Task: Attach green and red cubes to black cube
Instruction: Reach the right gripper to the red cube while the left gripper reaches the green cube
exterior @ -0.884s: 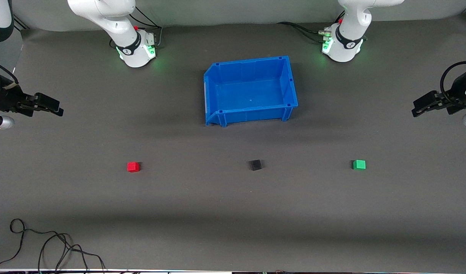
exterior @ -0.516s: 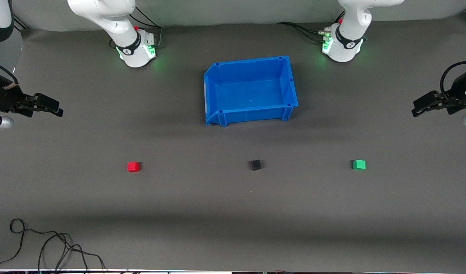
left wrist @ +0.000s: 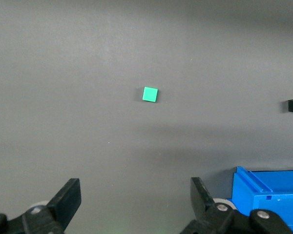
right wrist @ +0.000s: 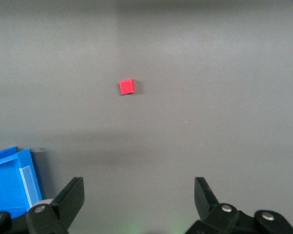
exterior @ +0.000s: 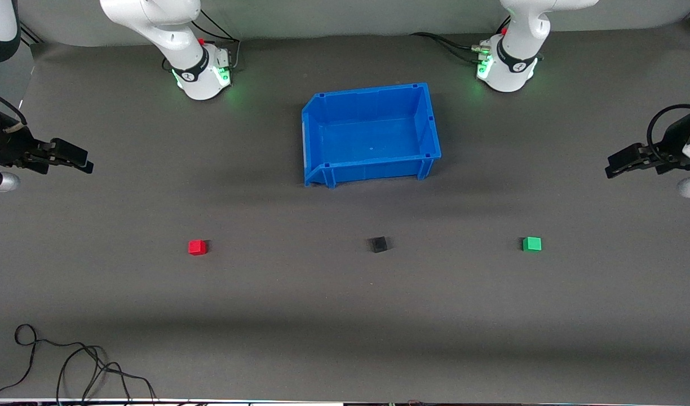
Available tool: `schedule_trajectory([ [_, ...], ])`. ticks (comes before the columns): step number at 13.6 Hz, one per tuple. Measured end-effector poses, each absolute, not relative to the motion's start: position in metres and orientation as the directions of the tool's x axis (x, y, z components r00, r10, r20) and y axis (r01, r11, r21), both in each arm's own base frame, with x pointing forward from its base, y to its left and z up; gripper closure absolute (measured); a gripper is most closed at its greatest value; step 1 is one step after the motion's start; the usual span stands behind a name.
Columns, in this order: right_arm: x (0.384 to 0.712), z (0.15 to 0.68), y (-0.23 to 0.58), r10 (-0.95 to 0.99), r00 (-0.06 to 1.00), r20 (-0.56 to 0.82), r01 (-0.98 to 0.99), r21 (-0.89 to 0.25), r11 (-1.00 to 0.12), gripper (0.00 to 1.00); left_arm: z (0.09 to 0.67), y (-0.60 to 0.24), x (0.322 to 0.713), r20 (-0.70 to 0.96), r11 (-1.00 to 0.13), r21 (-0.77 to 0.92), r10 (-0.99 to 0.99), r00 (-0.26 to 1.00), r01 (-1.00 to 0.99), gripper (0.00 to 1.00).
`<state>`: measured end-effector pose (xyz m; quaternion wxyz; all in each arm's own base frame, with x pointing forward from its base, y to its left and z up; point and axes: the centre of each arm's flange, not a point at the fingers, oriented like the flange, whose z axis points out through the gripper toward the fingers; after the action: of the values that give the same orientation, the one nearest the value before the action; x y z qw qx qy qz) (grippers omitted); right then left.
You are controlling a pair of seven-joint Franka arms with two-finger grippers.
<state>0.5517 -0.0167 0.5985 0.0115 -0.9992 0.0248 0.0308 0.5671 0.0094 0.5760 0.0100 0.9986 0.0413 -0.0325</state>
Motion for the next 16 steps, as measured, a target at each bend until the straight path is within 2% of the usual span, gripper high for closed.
schedule_trajectory([
  [2, 0.555, 0.598, -0.017, -0.136, 0.989, -0.059, -0.137, -0.016, -0.99, 0.0, 0.558, 0.011, 0.573, -0.079, -0.996, 0.016, 0.085, 0.993, 0.086, 0.0],
  [5, 0.567, 0.597, -0.015, -0.411, 0.91, -0.056, -0.412, -0.001, -0.911, 0.0, 0.515, 0.015, 0.584, -0.071, -0.995, 0.015, 0.094, 0.993, 0.096, 0.0],
  [7, 0.577, 0.595, -0.011, -0.608, 0.792, -0.052, -0.608, 0.009, -0.794, 0.0, 0.477, 0.022, 0.587, -0.056, -0.994, 0.015, 0.109, 0.993, 0.11, 0.0],
  [10, 0.591, 0.589, -0.004, -0.836, 0.541, -0.088, -0.839, 0.001, -0.543, 0.0, 0.414, 0.025, 0.592, -0.059, -0.993, 0.011, 0.116, 0.992, 0.117, 0.0],
  [12, 0.596, 0.581, 0.0, -0.911, 0.388, -0.14, -0.92, 0.004, -0.393, 0.0, 0.368, 0.023, 0.6, -0.073, -0.993, 0.007, 0.113, 0.991, 0.114, 0.0],
  [16, 0.611, 0.545, -0.008, -0.945, 0.168, -0.279, -0.98, 0.055, -0.191, 0.0, 0.287, 0.019, 0.615, -0.083, -0.995, 0.001, 0.1, 0.992, 0.101, 0.01],
])
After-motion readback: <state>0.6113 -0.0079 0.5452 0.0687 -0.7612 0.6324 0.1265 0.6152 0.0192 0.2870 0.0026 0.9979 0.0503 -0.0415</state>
